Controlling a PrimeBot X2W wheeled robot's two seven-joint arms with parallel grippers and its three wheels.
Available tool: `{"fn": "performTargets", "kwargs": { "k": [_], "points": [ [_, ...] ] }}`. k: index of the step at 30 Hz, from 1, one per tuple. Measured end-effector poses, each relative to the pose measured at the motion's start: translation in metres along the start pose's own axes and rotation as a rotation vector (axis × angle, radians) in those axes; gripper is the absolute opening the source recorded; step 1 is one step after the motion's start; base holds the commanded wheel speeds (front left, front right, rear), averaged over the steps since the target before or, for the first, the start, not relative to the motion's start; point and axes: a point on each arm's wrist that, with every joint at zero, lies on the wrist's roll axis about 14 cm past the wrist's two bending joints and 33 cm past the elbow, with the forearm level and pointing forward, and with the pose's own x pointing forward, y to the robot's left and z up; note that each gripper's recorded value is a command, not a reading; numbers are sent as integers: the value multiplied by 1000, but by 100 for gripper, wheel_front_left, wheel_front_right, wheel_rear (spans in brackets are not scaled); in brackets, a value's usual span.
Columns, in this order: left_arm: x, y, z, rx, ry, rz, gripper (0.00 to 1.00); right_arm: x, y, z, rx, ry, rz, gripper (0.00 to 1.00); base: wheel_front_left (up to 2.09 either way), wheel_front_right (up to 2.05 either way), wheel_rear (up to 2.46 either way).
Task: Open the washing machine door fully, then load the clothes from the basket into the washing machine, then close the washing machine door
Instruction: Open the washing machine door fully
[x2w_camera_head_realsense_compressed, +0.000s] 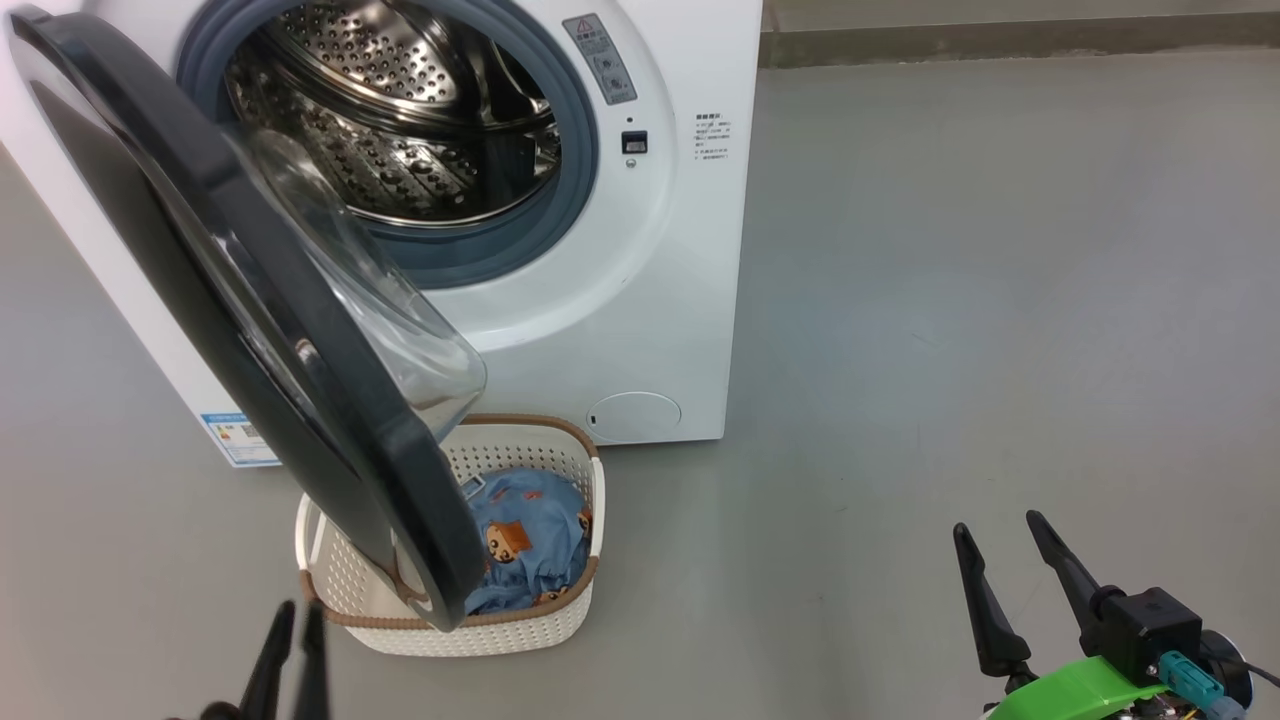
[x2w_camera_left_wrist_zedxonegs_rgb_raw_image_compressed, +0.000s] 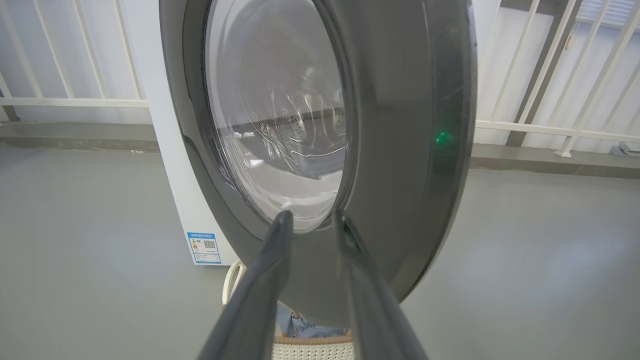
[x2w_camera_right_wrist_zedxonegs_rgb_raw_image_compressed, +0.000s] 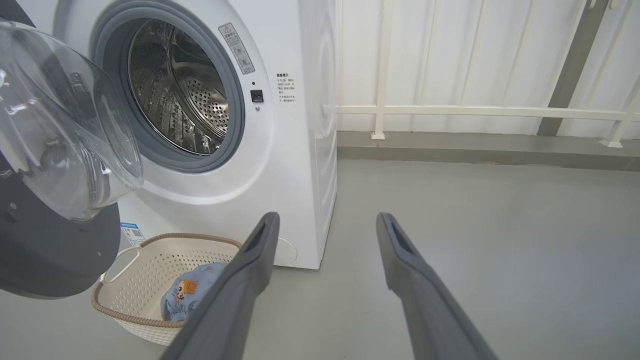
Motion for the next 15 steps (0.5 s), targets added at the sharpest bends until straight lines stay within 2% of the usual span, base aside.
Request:
{"fn": "performTargets", "kwargs": {
  "k": [6,12,15],
  "points": [
    [5,7,38,-14,-120,23,0,-1,0,-4,5,14,1,100,0,0,0],
    [6,4,98,0,-306,11,0,-3,-1,-7,9,21,-2,100,0,0,0],
    [6,-7,137,1,-429,-33,0,-3,-1,-6,13,20,-4,100,0,0,0]
  ]
}}
